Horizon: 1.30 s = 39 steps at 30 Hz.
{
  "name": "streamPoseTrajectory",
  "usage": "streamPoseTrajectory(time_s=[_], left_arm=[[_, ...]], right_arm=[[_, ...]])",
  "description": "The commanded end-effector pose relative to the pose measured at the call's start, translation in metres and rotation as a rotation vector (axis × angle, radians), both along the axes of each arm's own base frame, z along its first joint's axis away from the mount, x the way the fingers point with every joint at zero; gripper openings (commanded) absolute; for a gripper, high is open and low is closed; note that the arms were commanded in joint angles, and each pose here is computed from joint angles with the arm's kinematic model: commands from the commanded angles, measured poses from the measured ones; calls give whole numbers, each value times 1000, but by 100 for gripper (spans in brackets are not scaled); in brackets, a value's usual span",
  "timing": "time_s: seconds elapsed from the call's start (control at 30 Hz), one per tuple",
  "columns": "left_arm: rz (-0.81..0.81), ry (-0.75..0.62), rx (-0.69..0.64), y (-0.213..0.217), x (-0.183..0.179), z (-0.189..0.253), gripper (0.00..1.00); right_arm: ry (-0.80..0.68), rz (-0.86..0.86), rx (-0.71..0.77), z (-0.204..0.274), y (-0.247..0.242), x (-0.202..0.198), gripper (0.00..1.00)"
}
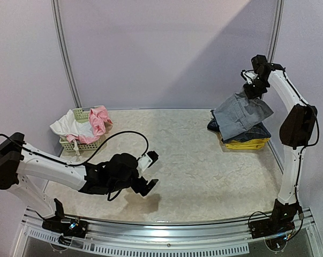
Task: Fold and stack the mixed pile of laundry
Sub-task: Place the square-folded shirt at the corner of the board, then adjust the square-folded shirt at the corner of the board.
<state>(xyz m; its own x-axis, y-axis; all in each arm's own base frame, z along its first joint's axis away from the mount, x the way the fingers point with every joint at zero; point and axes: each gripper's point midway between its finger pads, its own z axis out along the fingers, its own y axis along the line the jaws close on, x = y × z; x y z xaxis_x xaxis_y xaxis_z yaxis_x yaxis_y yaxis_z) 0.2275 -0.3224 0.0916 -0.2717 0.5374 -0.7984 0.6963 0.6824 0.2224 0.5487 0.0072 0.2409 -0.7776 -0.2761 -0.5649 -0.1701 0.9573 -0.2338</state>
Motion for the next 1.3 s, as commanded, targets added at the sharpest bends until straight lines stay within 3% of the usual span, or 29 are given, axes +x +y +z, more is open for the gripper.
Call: streamPoseTrajectory(time_s=[0.0,0.7,0.93,1.27], left_arm=[[13,3,-3,-2,6,1,99],[12,2,-2,-2,6,0,99],[7,6,-5,-3,5,1,99],[5,10,-20,-3,4,6,99]], right_arm=[[-44,-36,-46,-16,-16,24,0],[-34,-185,-212,-104,-65,56,3],[-36,-241,-205,-109,-70,54,40],[-177,-354,-106,-31,-70,43,91]])
